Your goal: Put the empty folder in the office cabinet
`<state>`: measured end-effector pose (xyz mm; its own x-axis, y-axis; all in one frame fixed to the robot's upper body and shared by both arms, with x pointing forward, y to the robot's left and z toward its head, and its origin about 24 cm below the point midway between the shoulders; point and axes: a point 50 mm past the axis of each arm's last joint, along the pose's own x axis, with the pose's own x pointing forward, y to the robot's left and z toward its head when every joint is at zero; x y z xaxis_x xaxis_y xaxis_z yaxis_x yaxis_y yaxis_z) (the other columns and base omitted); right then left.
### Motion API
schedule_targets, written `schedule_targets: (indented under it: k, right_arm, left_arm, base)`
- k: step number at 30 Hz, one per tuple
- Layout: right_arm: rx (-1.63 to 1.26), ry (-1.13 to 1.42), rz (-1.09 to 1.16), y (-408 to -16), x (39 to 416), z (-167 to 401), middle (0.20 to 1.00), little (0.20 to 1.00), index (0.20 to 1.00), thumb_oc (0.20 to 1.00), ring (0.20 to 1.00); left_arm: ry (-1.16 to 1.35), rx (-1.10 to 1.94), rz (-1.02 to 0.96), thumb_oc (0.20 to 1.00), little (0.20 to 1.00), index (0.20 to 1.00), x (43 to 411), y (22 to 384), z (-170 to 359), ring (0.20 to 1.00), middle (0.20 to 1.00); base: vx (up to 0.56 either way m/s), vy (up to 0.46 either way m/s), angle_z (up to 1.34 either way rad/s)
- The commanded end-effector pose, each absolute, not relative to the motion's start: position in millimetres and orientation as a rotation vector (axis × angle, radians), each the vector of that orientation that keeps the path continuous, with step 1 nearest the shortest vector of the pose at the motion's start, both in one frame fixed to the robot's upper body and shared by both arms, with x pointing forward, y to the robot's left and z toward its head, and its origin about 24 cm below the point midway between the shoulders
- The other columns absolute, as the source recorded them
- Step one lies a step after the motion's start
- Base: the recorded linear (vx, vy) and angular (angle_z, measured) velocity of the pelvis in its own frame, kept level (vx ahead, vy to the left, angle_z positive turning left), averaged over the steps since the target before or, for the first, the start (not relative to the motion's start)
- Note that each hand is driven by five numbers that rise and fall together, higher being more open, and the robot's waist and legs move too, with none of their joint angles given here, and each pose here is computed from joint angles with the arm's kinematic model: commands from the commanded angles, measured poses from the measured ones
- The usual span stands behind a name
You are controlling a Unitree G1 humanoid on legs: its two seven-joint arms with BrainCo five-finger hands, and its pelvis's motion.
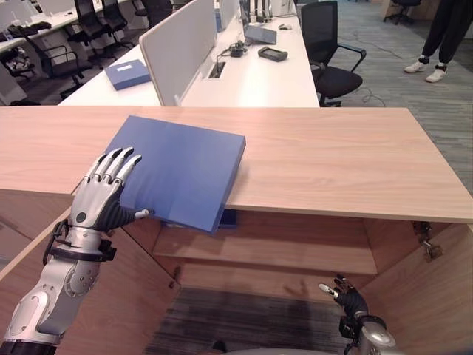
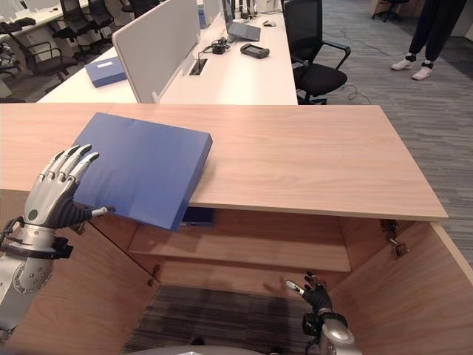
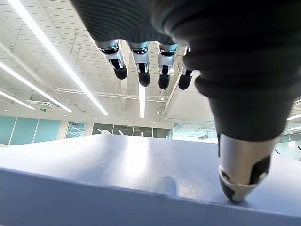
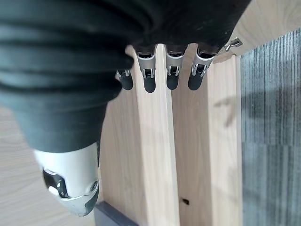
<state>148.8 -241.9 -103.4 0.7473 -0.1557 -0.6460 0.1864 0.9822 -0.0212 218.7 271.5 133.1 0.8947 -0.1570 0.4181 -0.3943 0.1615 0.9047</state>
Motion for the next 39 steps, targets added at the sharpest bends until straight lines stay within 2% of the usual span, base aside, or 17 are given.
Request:
schedule_targets:
  k: [1,18,21,22,26,39]
  right_arm:
    - [0.062,0.590,-0.134,-232,181,-89,1.000,1.000,1.000,1.000,1.000]
    - [0.050,0.607,-0.126,-231,180,-92,1.000,1.000,1.000,1.000,1.000]
    - [0.045,0.613,-0.117,-229,178,-93,1.000,1.000,1.000,1.000,1.000]
    - [0.038,0.619,-0.115,-229,177,-94,1.000,1.000,1.000,1.000,1.000]
    - [0.037,0.622,-0.114,-228,178,-95,1.000,1.000,1.000,1.000,1.000]
    - [0.037,0.628,-0.118,-226,178,-97,1.000,1.000,1.000,1.000,1.000]
  left_arm:
    - [-0.528,1.471,0.216,1.000,1.000,1.000,227,279,153,1.000,1.000]
    - [-0.579,1.518,0.236,1.000,1.000,1.000,228,279,165,1.000,1.000]
    - [-0.687,1.509,0.367,1.000,1.000,1.000,229,283,194,1.000,1.000]
    - [-0.764,1.471,0.469,1.000,1.000,1.000,228,285,213,1.000,1.000]
    - [-0.850,1.444,0.545,1.000,1.000,1.000,224,285,232,1.000,1.000]
    - [-0.922,1.413,0.576,1.000,1.000,1.000,215,281,244,1.000,1.000]
  base:
    - [0.00,0.000,0.00]
    - [0.00,0.000,0.00]
    - [0.00,0.000,0.00]
    - [0.00,0.000,0.00]
    - [0.00,0.000,0.00]
    - [0.00,-0.001,0.00]
